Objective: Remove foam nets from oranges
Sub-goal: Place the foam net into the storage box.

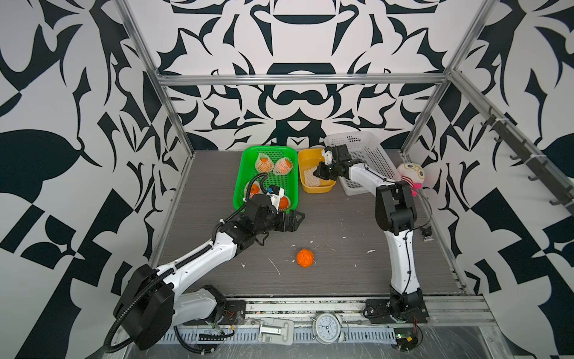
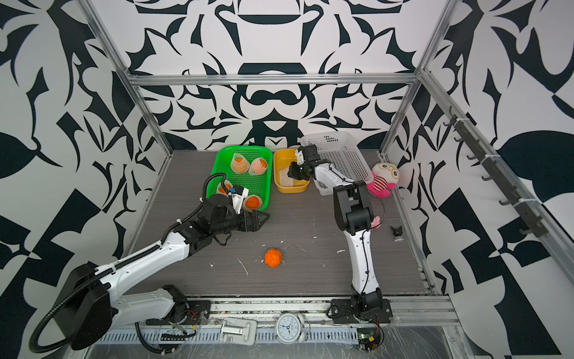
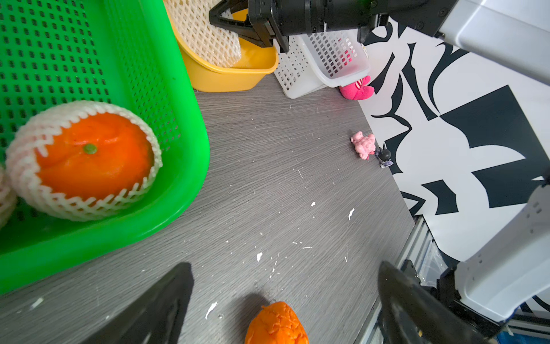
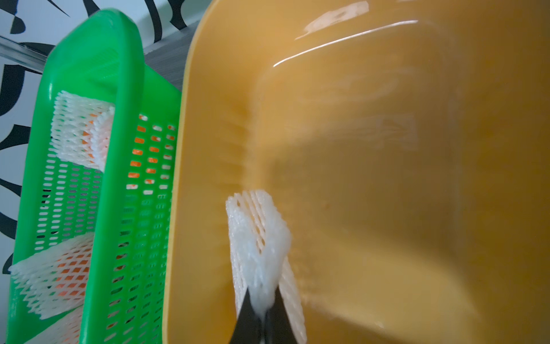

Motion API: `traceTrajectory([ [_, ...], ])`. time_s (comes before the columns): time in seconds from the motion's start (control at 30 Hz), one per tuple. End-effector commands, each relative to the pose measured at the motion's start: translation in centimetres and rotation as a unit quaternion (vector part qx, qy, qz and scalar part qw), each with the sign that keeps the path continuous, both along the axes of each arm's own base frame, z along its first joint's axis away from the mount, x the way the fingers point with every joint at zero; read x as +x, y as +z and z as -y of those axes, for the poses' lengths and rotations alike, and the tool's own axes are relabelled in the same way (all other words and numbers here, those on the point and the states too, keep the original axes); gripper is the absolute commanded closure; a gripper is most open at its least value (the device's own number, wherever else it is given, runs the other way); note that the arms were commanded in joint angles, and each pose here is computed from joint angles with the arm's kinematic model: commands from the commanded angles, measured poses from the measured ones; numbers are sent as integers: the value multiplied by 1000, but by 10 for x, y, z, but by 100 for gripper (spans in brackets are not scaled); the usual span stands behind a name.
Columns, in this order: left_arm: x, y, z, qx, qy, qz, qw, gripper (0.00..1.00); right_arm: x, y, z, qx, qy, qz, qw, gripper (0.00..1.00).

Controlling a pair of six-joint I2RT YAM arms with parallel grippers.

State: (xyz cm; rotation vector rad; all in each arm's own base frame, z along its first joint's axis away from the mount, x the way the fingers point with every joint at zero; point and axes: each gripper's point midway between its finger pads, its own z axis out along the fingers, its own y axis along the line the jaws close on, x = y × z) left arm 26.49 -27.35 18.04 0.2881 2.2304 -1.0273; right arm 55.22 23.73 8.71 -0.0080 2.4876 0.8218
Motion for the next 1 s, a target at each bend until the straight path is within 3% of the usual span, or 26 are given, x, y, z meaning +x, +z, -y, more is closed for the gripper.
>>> traceTrajectory([
  [0.0,3,10,3,-14,-3,7,1000,0,10,30,0,-8,-6,35,999,100],
  [0.3,1,10,-1,-15,2,9,1000,1,7,23,-9,-27,9,29,999,100],
  [0.97,-2,1,-7,-7,8,16,1000,1,5,46,-1,-85,13,45,995,55],
])
